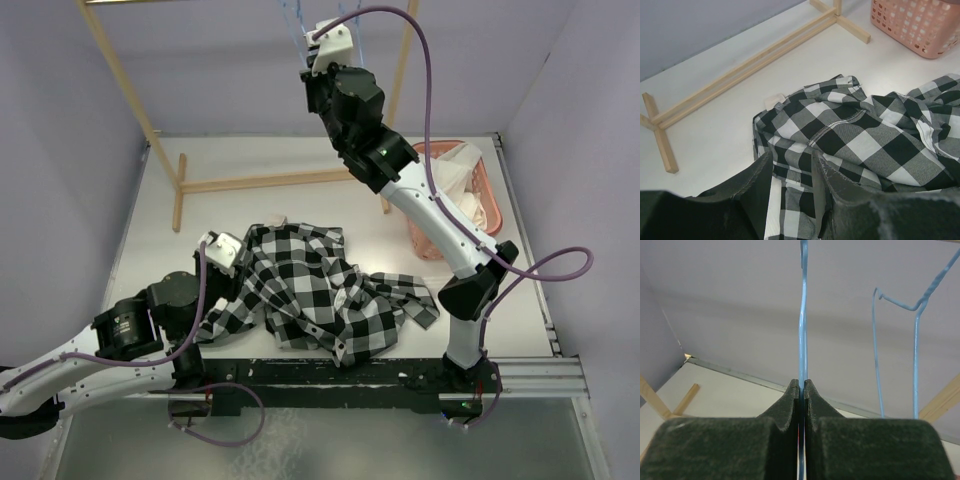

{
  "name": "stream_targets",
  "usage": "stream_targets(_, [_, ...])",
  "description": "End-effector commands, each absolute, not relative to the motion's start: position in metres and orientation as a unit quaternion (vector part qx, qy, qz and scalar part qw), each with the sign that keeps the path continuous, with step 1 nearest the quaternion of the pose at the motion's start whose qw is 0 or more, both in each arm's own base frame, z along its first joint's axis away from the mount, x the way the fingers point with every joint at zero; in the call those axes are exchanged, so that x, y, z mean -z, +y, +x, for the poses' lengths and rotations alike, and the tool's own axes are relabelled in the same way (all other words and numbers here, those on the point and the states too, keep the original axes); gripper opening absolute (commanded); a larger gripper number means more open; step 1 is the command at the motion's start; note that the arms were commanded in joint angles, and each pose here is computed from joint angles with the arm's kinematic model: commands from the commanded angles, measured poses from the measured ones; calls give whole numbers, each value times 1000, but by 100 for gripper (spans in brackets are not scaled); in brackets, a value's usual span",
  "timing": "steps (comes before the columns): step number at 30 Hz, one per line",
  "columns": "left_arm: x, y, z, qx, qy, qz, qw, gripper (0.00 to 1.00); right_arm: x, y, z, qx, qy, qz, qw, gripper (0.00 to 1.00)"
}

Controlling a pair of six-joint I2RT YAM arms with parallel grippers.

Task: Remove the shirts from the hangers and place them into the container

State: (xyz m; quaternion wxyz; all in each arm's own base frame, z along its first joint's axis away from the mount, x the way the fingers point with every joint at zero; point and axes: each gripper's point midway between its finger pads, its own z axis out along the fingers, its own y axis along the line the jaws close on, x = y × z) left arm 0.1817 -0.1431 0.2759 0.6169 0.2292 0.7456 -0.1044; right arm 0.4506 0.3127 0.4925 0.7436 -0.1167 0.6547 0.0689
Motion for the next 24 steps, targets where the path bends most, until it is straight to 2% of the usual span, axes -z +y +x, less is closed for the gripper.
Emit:
stream_targets(1, [-285, -146, 184, 120, 740, 209, 628, 40, -532, 304, 448, -95, 617, -78, 777, 0])
stream_targets(11, [-284, -146, 184, 118, 740, 210, 628, 40, -531, 314, 462, -88, 619, -88, 776, 0])
stream_targets(12, [-283, -146, 184, 118, 740, 211, 628, 40, -531, 313, 461, -87, 619, -89, 776, 7])
stream_targets(15, [-284, -146, 184, 119, 739, 211, 628, 41, -537, 304, 454, -90, 605, -76, 787, 44])
stream_targets(16, [-284, -147, 184, 119, 739, 212, 628, 41, -536, 301, 451, -93, 605, -74, 787, 49])
stream_targets(19, [-283, -147, 184, 120, 739, 212, 628, 41, -531, 293, 432, -111, 615, -81, 777, 56])
stream_targets(24, [-282, -147, 185, 116, 741, 212, 626, 41, -528, 268, 368, -169, 625, -114, 753, 59])
